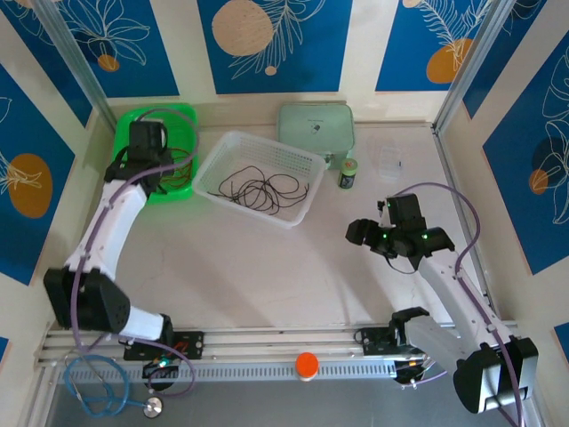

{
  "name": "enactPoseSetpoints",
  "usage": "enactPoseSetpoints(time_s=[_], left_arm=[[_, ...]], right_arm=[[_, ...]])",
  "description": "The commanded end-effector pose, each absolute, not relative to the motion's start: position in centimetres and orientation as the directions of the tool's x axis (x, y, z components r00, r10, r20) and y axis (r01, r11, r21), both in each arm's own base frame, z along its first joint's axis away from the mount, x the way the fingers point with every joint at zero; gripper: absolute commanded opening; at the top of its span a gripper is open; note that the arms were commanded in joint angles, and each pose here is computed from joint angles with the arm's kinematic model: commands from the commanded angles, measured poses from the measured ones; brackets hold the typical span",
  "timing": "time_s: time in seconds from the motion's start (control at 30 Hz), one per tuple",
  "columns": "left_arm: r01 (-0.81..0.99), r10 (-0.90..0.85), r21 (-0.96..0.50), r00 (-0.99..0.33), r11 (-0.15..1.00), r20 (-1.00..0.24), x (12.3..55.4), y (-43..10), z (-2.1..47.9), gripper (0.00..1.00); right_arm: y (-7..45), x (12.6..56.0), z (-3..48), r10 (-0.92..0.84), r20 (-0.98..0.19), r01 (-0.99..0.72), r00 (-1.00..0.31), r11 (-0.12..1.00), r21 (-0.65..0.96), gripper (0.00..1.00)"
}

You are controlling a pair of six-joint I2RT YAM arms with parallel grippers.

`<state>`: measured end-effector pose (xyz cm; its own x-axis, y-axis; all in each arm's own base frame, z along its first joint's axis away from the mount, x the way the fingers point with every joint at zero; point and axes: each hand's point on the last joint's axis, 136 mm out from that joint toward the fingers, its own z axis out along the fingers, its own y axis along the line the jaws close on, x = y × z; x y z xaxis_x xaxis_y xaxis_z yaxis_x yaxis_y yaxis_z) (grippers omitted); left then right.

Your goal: Untangle the cables

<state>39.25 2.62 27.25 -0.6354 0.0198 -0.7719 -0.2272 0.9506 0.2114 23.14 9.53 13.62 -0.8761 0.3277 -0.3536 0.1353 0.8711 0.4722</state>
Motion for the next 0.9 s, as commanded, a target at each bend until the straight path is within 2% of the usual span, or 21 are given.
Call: enactPoseSetpoints(time_s=[0.0,0.1,0.2,0.27,0.33,0.37,0.4,0.47,0.53,0.6,0.67,0.77,0.87], left_arm=[[-0.406,-0.133,0.137,-0.569,0.903,-0.812,33.7,4.9,29.8,0.30],[-0.479,-0.187,0.179,-0.620,0.859,-0.762,30.3,6.9,28.8,0.29],[-0.525,-0.249,0.182,-0.645,0.831,-0.723,28.9,8.8,27.1,0.28],[-0.542,-0.307,0.140,-0.648,0.828,-0.697,28.7,9.6,25.7,0.25],[-0.546,-0.367,0.038,-0.612,0.837,-0.701,29.2,9.3,24.3,0.22],[-0.535,-0.378,-0.005,-0.590,0.845,-0.713,29.4,8.9,23.9,0.23],[-0.516,-0.380,-0.047,-0.564,0.856,-0.733,29.6,8.4,23.5,0.30],[-0.483,-0.367,-0.094,-0.511,0.871,-0.777,29.3,7.8,22.8,0.51],[-0.482,-0.343,-0.106,-0.436,0.870,-0.832,28.5,8.1,21.8,0.87],[-0.504,-0.315,-0.095,-0.372,0.858,-0.873,27.7,8.8,20.5,0.96],[-0.544,-0.320,-0.108,-0.312,0.832,-0.894,27.2,9.5,19.4,0.99],[-0.482,-0.341,-0.206,-0.210,0.852,-0.916,28.6,8.6,17.1,1.00],[-0.427,-0.350,-0.275,-0.107,0.862,-0.931,29.7,8.1,15.5,1.00]], right_arm=[[10.2,22.7,13.5,0.297,-0.344,0.094,-0.891,0.861,0.500,0.71],[10.8,22.8,13.5,0.273,-0.345,0.062,-0.898,0.855,0.515,0.71],[11.4,23.1,13.3,0.254,-0.346,0.033,-0.903,0.845,0.534,0.71],[11.7,23.4,13.2,0.248,-0.344,0.023,-0.906,0.838,0.545,0.71],[11.9,24.0,12.9,0.244,-0.346,0.016,-0.906,0.837,0.548,0.70],[11.7,24.3,12.6,0.251,-0.356,0.022,-0.900,0.842,0.538,0.70],[11.1,24.8,12.0,0.263,-0.368,0.041,-0.892,0.858,0.512,0.70],[9.3,25.9,11.1,0.289,-0.416,0.092,-0.862,0.896,0.434,0.71],[6.5,27.1,10.6,0.355,-0.490,0.184,-0.797,0.914,0.362,0.73],[5.1,28.5,11.5,0.339,-0.612,0.167,-0.714,0.932,0.322,0.73],[4.1,29.5,12.5,0.295,-0.727,0.136,-0.620,0.953,0.271,0.74],[3.1,30.7,15.0,0.179,-0.869,0.071,-0.461,0.984,0.164,0.76],[1.8,31.2,15.1,0.082,-0.929,0.082,-0.360,0.995,0.056,0.78]])
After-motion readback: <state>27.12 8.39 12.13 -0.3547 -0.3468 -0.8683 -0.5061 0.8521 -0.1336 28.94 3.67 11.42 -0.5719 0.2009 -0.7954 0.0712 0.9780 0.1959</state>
